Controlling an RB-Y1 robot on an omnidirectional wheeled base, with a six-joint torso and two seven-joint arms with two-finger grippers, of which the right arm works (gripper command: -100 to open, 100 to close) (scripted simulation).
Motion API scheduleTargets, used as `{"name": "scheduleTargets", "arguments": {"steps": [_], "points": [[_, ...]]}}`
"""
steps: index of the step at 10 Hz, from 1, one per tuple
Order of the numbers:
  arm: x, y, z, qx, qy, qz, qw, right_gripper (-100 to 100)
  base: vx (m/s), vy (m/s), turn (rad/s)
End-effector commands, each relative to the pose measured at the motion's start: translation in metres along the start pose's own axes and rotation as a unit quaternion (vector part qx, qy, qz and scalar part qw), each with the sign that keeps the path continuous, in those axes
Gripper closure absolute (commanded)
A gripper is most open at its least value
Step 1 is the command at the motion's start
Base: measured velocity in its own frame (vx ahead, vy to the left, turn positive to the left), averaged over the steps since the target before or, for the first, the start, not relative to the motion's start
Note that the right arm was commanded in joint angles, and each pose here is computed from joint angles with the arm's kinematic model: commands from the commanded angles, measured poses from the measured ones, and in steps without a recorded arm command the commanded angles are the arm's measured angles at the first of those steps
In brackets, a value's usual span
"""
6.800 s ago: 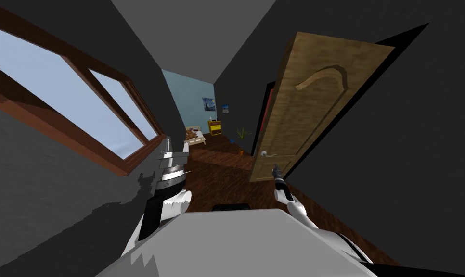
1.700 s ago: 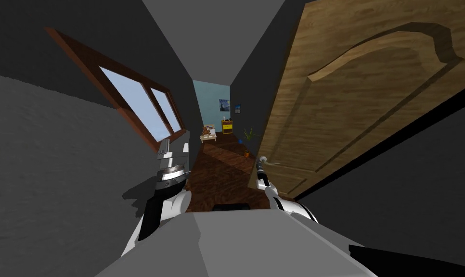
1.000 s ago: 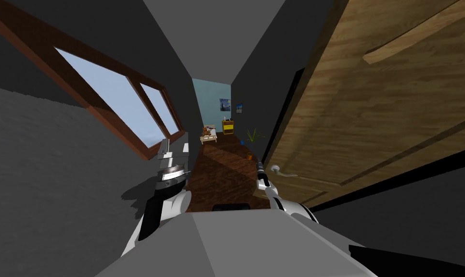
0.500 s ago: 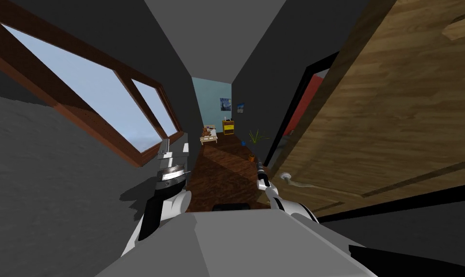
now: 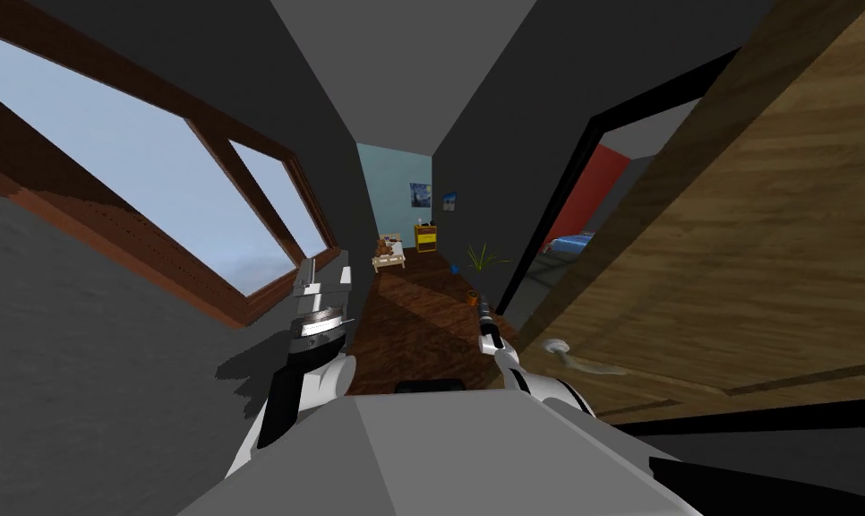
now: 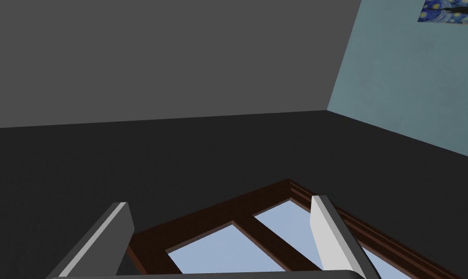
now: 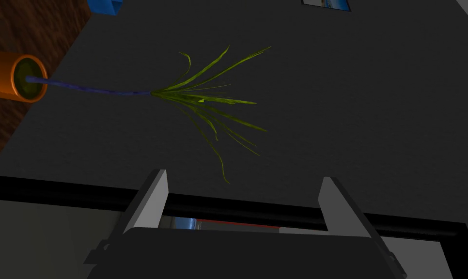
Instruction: Pull the door open
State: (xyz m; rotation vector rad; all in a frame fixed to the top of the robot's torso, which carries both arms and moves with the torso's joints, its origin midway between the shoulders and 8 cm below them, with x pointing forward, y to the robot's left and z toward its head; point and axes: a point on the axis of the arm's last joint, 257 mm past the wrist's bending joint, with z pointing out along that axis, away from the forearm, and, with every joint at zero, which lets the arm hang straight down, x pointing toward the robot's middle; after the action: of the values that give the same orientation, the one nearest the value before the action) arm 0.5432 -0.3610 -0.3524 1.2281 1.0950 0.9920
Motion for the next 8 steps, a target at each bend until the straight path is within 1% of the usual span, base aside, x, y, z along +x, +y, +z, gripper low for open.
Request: {"name": "scheduleTargets", "arguments": {"steps": [1, 5, 8], "points": [[-0.0012, 0.0002, -0.0005, -0.001, 0.001, 0.0, 1.0, -100, 0.167, 0.098, -0.011], [-0.0056, 0.0003, -0.0022, -0.003, 0.003, 0.001, 1.0, -100, 0.182, 0.093, -0.009], [-0.0102, 0.0002, -0.0039, -0.005, 0.005, 0.001, 1.0, -100, 0.156, 0.087, -0.018]]}}
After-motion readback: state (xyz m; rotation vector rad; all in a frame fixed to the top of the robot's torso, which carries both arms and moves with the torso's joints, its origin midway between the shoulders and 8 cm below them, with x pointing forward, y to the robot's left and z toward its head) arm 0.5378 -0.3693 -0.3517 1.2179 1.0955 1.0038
